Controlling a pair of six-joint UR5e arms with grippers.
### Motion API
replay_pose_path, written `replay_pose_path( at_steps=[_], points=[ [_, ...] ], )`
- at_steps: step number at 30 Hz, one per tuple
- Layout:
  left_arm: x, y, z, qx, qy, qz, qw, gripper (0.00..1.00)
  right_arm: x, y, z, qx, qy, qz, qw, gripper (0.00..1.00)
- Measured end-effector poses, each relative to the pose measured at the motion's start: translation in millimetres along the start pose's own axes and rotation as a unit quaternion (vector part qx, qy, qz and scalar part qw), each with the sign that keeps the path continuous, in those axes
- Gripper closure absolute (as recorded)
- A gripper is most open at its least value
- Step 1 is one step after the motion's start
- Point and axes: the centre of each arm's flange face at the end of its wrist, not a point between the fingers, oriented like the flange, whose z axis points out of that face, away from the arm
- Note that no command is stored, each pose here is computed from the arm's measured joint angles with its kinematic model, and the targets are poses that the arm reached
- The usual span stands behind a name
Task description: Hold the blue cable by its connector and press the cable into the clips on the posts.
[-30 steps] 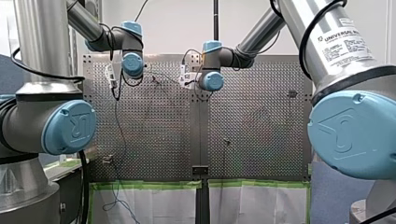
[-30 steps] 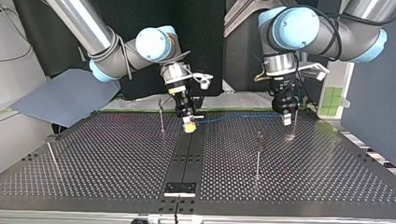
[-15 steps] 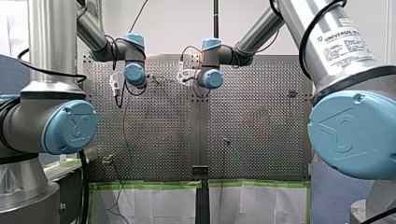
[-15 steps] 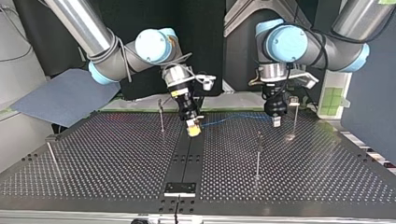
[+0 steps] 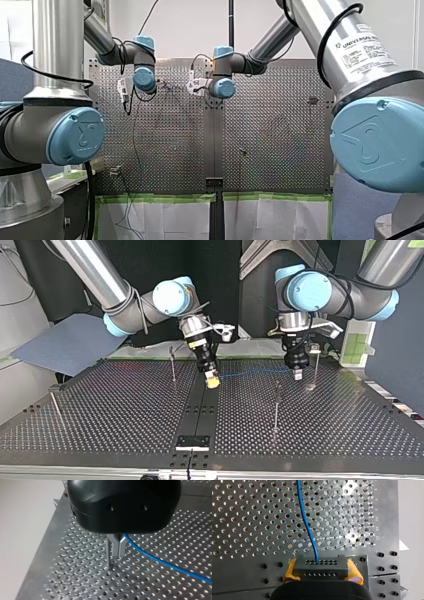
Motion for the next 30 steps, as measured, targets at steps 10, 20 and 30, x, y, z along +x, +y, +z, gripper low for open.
replay_pose_path(
  at_steps=[10,20,30],
  points=[
    [-6,-3.8,12,-0.002,-0.005,-0.011,0.9999,1.0,9,6.5,11.3,-0.003,0.009,0.0119,0.9999,1.0],
    [-3,-6.8,24,-0.003,-0.005,-0.011,0.9999,1.0,2,16.1,16.0,-0.009,0.007,0.0155,0.9998,1.0],
    [-18,-6.0,36,-0.006,-0.016,-0.031,0.9994,1.0,0,17.8,24.4,-0.006,0.008,0.0155,0.9998,1.0]
  ],
)
